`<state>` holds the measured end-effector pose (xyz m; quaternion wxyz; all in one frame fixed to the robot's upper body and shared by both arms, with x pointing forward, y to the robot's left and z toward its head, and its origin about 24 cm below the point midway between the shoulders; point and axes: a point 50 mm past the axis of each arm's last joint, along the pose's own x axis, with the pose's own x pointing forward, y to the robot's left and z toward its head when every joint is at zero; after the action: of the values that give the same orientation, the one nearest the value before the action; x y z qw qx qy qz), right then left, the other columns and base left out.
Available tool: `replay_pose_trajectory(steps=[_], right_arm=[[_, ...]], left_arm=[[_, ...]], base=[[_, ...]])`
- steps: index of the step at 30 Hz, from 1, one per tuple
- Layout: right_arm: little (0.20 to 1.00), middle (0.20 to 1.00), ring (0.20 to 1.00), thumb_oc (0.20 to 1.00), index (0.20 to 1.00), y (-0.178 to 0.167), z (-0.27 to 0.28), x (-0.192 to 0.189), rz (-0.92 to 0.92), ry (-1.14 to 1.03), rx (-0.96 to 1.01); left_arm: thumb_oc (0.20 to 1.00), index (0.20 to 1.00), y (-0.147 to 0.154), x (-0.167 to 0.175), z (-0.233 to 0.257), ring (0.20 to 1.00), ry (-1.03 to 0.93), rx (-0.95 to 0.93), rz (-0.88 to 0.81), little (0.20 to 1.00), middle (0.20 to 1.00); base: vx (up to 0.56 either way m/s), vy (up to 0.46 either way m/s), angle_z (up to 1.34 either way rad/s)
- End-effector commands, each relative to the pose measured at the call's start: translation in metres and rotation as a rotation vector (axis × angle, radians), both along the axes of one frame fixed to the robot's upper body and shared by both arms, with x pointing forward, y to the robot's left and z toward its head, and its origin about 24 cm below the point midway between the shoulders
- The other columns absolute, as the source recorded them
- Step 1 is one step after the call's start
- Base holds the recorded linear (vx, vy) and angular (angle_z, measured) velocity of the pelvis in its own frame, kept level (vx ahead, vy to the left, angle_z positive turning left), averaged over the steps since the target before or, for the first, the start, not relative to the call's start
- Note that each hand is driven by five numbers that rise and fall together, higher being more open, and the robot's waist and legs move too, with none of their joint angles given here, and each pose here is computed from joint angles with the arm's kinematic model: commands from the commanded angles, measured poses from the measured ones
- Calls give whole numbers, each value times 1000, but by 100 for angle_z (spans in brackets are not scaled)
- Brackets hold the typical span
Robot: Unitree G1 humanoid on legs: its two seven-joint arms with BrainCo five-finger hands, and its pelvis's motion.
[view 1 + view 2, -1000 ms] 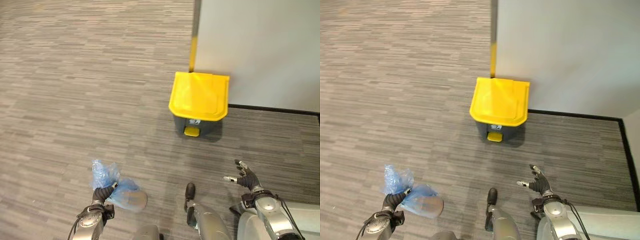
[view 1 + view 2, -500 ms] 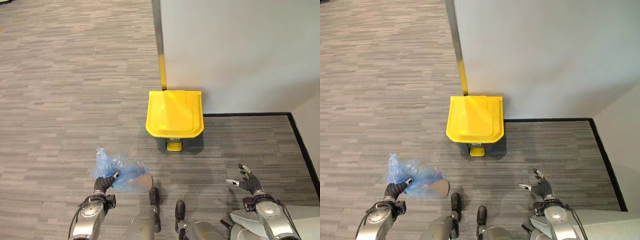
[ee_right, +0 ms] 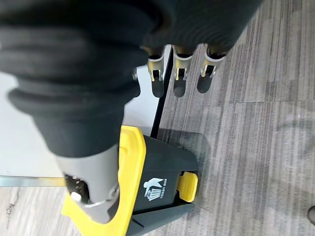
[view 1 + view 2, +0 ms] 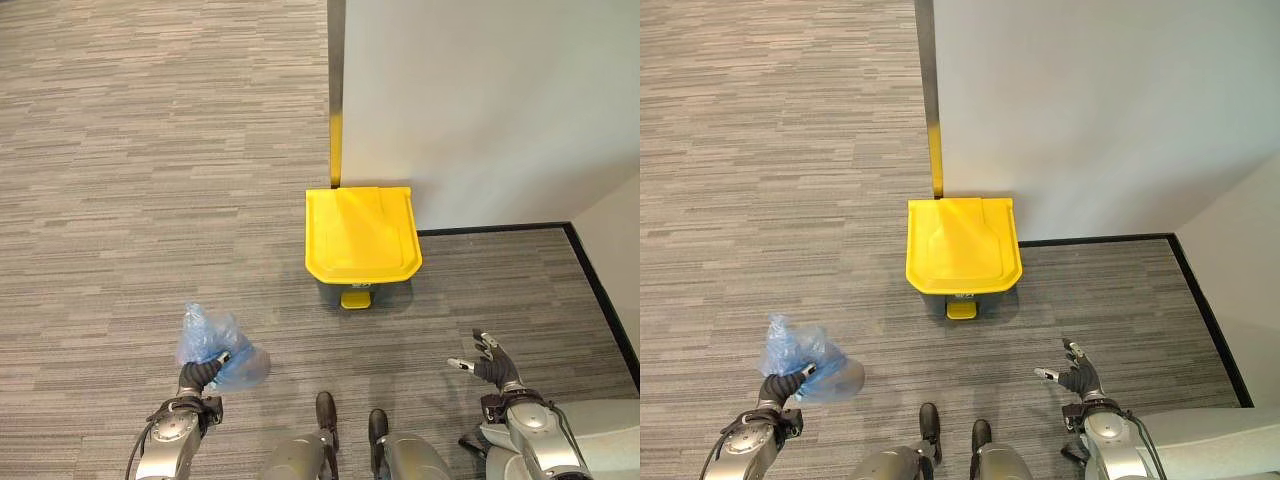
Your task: Gather garbage on tea table into small bin, then transfer packed bag to large trash can.
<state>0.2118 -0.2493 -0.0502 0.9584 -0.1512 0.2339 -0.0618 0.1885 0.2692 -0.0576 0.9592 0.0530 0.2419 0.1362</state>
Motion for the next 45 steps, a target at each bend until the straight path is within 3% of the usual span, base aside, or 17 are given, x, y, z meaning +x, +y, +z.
replay_pose_trajectory(steps=[1,10,17,26,45], right_arm=[[1000,1000,1000,1000,1000,5,4,5,4,-33,24],[1000,1000,1000,1000,1000,-15,5,-8,-57,-31,2],[1000,1000,1000,1000,1000,-25,1,-15,-88,3,-34],[1000,1000,1000,1000,1000,-3,-5,-2,-58,5,35],[1000,1000,1000,1000,1000,-10,-10,-16,-76,41,23]], left_arm=[[200,200,17,5,21,200,-97,53,29,200,200],[200,200,-1,12,14,200,-89,-1,-20,200,200],[200,200,-6,15,15,200,-89,9,-54,200,200],[200,200,15,22,32,200,-134,84,-28,200,200],[200,200,14,0,15,200,-53,56,-11,200,200]], base=[[463,-157,-26],[197,-135,65],[110,373,-35],[-28,358,-32],[59,-35,3]])
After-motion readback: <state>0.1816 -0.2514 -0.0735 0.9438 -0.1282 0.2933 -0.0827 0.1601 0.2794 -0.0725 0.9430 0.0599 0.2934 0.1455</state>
